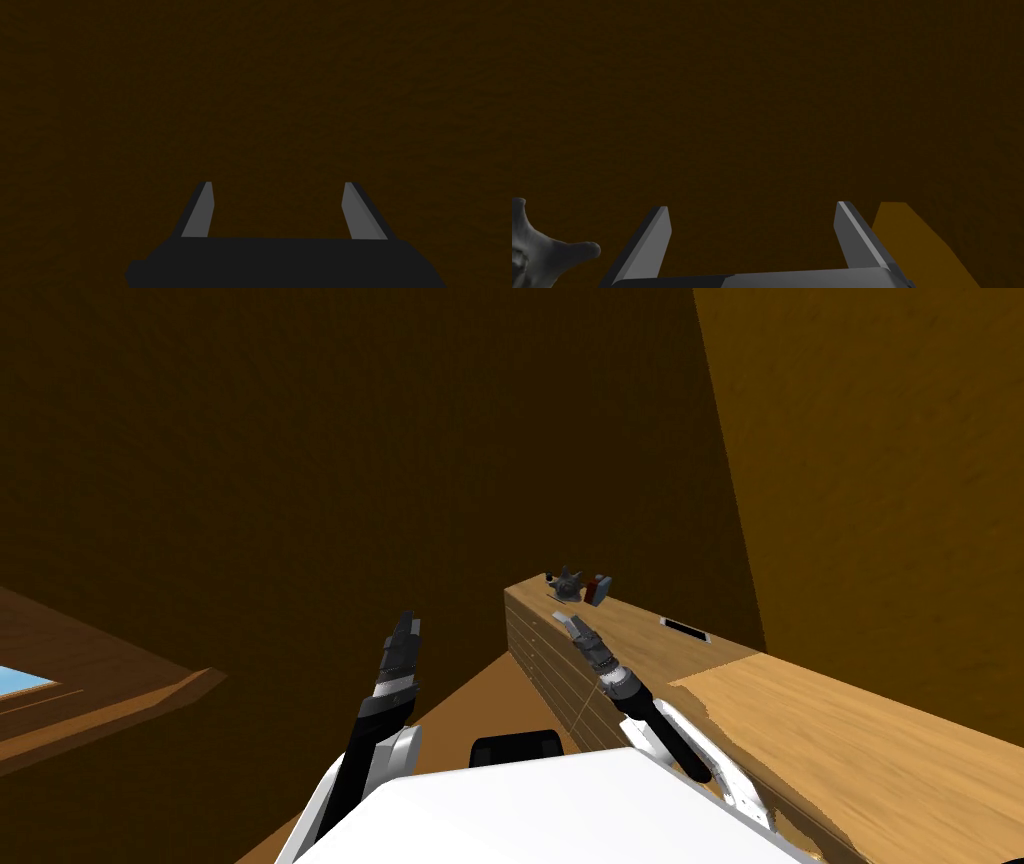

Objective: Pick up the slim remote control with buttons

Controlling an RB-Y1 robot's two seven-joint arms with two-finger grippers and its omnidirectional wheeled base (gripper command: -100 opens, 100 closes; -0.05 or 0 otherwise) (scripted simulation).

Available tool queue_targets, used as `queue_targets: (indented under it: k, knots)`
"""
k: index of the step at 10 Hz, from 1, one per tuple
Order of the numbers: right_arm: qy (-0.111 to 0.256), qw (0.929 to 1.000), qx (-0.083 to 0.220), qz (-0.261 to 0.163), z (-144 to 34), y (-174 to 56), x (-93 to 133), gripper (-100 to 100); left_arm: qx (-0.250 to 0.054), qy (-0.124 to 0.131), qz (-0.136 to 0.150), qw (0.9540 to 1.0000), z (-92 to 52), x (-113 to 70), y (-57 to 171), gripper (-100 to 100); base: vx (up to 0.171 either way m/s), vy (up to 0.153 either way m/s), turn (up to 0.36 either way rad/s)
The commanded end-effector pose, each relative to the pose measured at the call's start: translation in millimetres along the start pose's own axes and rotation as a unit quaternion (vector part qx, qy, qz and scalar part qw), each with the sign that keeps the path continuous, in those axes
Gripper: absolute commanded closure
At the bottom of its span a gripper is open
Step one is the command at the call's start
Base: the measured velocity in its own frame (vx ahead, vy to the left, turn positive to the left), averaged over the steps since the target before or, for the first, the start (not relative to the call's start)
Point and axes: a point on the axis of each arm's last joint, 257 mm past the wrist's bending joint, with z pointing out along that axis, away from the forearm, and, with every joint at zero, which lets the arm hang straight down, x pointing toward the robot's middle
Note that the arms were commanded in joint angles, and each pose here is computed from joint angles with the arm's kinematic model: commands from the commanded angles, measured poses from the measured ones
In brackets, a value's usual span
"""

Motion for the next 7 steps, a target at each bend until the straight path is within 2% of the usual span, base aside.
queue_targets:
  k: [1, 2, 3, 4, 6, 7]
  knots:
    - [0.013, 0.9999, 0.004, -0.006, -1.6, -3.2, 1.5, -100, 0.0, 0.0, 0.0, 1.0, 0.0, 0.0, 0.0, 0, 0.002, 0.032, -0.019]
    - [0.038, 0.9989, 0.022, -0.015, -9.4, -19.5, 9.8, -100, 0.0, 0.0, 0.0, 1.0, 0.0, 0.0, 0.0, 0, 0.005, 0.057, 0.17]
    - [0.051, 0.9982, 0.025, -0.022, -11.3, -20.6, 10.2, -100, 0.0, 0.0, 0.0, 1.0, 0.0, 0.0, 0.0, 0, 0.007, 0.054, 0.074]
    - [0.071, 0.9961, 0.043, -0.029, -20.6, -37.2, 17.2, -100, 0.0, 0.0, 0.0, 1.0, 0.0, 0.0, 0.0, 0, 0.015, 0.075, 0.119]
    - [0.092, 0.9937, 0.048, -0.042, -24.3, -39.2, 16.8, -100, 0.0, 0.0, 0.0, 1.0, 0.0, 0.0, 0.0, 0, 0.01, 0.047, 0.04]
    - [0.115, 0.9897, 0.067, -0.052, -36.4, -56.5, 21.7, -100, 0.0, 0.0, 0.0, 1.0, 0.0, 0.0, 0.0, 0, 0.005, 0.06, 0.168]
